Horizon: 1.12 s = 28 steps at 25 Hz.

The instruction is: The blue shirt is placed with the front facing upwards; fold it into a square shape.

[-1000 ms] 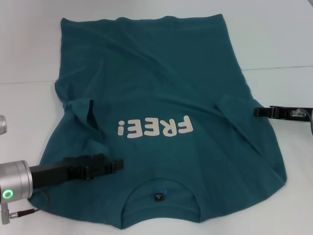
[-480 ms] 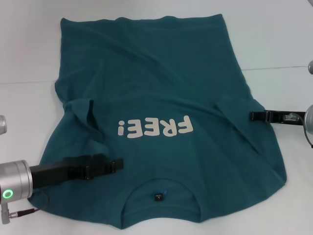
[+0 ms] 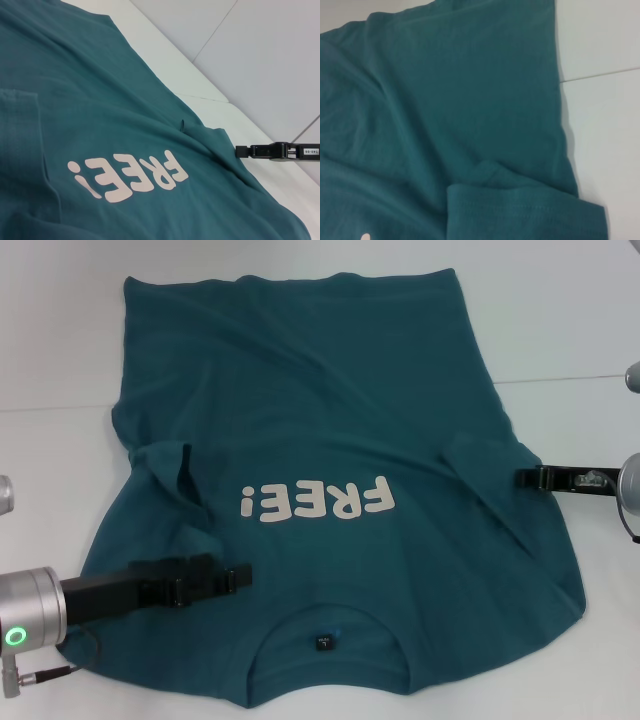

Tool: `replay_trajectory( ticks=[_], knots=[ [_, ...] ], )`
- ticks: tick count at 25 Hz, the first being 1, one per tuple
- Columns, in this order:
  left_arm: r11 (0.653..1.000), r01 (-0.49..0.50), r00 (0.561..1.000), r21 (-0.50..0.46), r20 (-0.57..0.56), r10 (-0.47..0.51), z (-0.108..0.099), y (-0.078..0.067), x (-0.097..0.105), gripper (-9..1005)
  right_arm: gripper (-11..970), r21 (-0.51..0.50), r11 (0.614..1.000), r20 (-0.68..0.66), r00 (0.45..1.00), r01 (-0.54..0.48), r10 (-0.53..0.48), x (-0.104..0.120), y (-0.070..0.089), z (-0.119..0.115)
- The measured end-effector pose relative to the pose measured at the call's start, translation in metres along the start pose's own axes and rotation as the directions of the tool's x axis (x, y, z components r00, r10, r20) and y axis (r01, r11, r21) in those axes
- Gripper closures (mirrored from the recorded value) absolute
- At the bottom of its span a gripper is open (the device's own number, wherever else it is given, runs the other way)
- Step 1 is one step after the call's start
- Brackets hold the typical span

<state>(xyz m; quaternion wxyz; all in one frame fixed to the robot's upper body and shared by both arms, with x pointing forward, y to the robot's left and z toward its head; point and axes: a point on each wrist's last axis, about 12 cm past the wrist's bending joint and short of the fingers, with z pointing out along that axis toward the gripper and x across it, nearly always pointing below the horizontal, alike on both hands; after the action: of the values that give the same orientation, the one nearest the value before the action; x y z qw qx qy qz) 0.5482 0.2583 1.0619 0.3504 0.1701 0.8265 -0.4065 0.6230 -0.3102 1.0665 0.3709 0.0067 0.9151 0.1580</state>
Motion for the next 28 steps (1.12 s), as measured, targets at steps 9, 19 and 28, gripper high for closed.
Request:
replay_trajectory(
  ticks=[9,19,28],
  knots=[
    [1.0,-0.002,1.0,0.0,0.0,0.002,0.0,0.0,0.0,119,895,-0.008,1.0,-0.005,1.0,0.014,-0.014,-0.001,0.003,0.002],
    [1.0,-0.004,1.0,0.0,0.0,0.004,0.0,0.0,0.0,118,905,-0.016,1.0,0.0,1.0,-0.009,0.009,-0.001,0.001,0.0],
    [1.0,-0.003,1.0,0.001,0.0,0.003,0.0,0.0,-0.001,118,836,-0.096,0.995,-0.057,0.998,-0.025,0.02,0.01,-0.009,-0.017]
  ],
)
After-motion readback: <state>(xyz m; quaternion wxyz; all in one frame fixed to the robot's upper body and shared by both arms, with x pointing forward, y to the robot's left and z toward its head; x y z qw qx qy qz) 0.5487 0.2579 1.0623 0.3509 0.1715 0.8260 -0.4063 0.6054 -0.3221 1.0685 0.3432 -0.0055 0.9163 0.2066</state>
